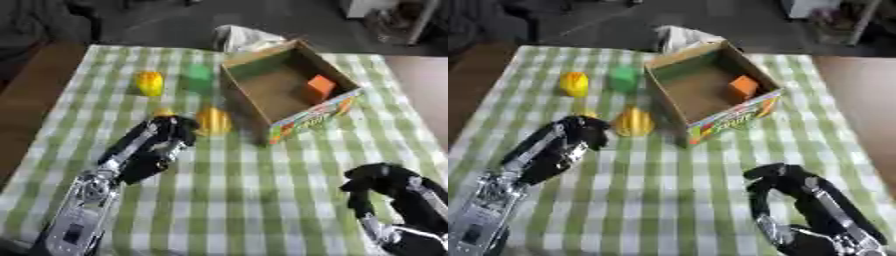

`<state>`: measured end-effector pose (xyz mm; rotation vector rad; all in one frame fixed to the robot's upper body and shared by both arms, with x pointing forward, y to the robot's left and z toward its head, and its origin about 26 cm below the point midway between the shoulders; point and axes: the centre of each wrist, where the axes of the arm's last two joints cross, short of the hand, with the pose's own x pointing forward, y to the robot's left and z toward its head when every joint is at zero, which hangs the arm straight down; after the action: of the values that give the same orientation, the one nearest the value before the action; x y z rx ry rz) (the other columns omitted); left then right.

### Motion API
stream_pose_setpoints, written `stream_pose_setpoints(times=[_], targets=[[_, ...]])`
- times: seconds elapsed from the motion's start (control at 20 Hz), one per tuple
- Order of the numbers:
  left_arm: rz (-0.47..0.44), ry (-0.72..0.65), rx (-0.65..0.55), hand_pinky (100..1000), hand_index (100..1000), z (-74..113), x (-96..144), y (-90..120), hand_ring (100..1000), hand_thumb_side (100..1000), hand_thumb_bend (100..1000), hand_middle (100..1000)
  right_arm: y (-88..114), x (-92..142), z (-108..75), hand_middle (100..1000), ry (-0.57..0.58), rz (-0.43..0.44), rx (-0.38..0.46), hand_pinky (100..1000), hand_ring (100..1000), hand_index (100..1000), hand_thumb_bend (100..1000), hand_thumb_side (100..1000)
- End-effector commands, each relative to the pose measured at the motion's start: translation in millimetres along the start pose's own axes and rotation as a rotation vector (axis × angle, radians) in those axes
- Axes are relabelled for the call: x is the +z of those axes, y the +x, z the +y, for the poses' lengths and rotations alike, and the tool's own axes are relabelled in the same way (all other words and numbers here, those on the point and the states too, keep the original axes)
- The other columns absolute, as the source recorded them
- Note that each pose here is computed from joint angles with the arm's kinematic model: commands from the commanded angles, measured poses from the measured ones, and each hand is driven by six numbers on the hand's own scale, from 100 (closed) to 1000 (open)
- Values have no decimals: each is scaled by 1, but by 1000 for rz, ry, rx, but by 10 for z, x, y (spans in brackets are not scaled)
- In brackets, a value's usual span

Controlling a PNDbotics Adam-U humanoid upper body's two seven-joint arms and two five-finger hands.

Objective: Pick up objects on the table and place them in the box.

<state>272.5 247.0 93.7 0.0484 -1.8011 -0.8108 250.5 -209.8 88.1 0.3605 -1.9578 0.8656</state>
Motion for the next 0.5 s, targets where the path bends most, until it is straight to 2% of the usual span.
stream_pose_setpoints(times=[0.05, 0.5], targets=[[-13, 4, -11, 632, 779, 29, -9, 42, 633, 783, 100, 577, 65, -14, -27, 411, 5, -21, 12, 675, 479, 734, 100, 119], [-16, 10, -20, 634, 781, 40, -5, 46, 635, 795, 100, 579, 67, -16, -27, 419, 5, -24, 15, 676, 485, 736, 100, 117]])
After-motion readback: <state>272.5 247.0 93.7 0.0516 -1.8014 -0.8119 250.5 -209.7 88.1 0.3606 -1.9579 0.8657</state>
